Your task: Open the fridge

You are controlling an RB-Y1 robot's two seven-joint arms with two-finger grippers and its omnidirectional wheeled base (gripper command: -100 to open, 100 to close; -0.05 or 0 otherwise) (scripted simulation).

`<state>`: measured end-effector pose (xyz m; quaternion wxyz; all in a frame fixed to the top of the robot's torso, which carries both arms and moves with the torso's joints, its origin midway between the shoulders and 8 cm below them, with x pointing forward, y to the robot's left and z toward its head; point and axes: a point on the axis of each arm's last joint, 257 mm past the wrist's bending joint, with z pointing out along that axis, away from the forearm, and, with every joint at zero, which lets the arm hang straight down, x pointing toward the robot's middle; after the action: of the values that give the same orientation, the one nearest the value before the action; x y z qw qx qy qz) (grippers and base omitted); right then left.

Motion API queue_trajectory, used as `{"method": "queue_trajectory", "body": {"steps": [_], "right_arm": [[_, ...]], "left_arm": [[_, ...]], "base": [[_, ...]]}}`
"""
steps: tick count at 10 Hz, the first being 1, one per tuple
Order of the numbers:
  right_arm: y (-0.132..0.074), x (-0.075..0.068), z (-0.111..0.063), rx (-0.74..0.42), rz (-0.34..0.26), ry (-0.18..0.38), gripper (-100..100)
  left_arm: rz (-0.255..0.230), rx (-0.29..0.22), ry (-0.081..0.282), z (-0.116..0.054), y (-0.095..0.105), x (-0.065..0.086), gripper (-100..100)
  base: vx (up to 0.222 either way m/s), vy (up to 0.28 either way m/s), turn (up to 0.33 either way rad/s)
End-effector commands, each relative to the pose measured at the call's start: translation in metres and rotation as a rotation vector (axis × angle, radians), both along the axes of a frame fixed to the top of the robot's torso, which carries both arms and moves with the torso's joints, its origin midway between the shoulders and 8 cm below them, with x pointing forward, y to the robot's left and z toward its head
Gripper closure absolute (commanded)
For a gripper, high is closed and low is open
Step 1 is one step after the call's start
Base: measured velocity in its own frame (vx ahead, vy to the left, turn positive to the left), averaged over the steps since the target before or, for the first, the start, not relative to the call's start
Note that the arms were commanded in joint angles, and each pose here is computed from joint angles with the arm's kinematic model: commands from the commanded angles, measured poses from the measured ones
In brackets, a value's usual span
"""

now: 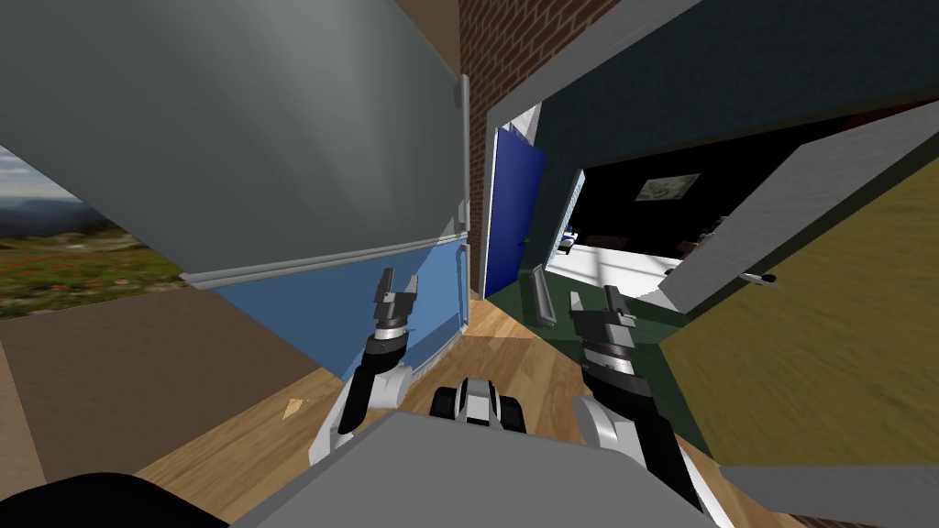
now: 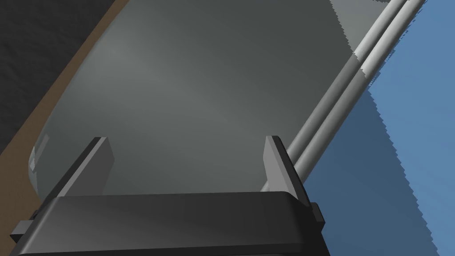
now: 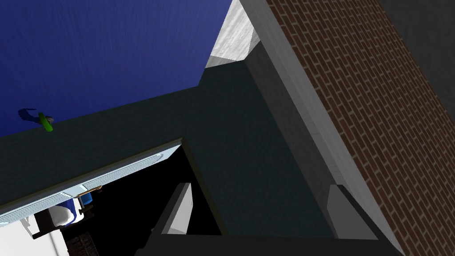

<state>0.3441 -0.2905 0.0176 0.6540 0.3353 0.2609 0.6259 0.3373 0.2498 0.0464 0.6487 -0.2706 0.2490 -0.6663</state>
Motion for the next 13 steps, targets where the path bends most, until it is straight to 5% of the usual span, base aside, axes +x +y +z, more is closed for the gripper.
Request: {"method": "queue_trajectory", "body": {"steps": [1,10,13], "right_arm": [[0.0,0.0,0.0,0.0,0.0,0.0,0],[0.0,0.0,0.0,0.0,0.0,0.0,0],[0.0,0.0,0.0,0.0,0.0,0.0,0]], "left_arm": [[-0.06,0.018,0.036,-0.001,-0.009,0.016,-100],[-0.238,-0.047,0.132,0.009,-0.034,0.07,-100],[-0.262,-0.065,0.169,0.008,-0.038,0.082,-100]], "base": [[0.037,-0.014,0.034],[0.05,-0.023,0.036],[0.042,-0.02,0.026]]}}
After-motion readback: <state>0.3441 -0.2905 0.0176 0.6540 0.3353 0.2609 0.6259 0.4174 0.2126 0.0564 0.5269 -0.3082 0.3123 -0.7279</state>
